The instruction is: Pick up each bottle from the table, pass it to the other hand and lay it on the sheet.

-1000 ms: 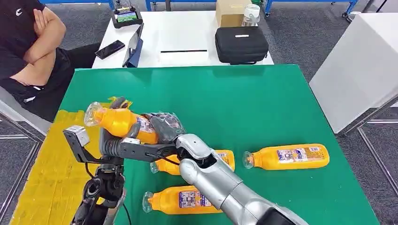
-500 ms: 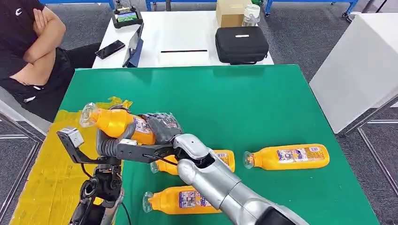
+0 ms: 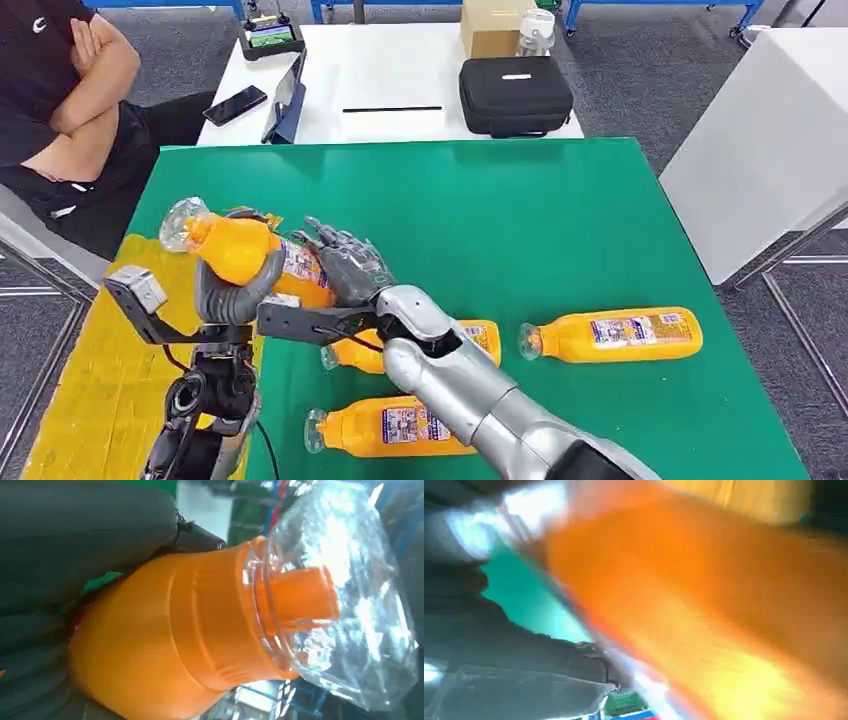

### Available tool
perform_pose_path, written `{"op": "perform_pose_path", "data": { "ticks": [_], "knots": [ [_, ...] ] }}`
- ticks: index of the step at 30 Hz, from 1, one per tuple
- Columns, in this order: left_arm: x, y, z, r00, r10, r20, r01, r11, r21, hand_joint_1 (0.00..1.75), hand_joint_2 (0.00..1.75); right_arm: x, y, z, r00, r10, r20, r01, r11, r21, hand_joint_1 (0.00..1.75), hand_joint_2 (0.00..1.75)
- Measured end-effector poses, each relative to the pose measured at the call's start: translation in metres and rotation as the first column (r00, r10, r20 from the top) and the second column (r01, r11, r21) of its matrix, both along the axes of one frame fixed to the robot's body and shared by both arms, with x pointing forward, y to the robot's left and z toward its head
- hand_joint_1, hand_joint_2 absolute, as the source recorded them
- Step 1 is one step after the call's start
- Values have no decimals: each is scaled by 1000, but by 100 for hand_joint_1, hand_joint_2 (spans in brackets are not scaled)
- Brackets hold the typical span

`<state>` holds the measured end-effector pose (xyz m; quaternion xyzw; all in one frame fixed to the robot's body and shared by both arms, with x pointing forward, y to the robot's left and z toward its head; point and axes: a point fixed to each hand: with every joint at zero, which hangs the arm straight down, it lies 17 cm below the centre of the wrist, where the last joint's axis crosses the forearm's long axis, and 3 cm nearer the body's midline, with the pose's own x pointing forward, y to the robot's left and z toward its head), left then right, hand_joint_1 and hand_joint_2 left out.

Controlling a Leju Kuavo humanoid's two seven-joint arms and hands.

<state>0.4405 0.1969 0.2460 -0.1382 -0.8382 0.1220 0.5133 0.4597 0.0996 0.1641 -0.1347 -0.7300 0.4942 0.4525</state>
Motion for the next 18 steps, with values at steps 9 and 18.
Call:
{"op": "perform_pose_path", "data": {
  "ticks": [9,18],
  "knots": [
    [-6,36,12,976,201,90,-215,958,190,175,175,27,-94,42,985,-166,54,148,958,247,0,0],
    [-4,58,0,876,428,222,-473,675,566,175,175,19,-144,71,980,-186,65,144,901,408,0,0]
  ]
}}
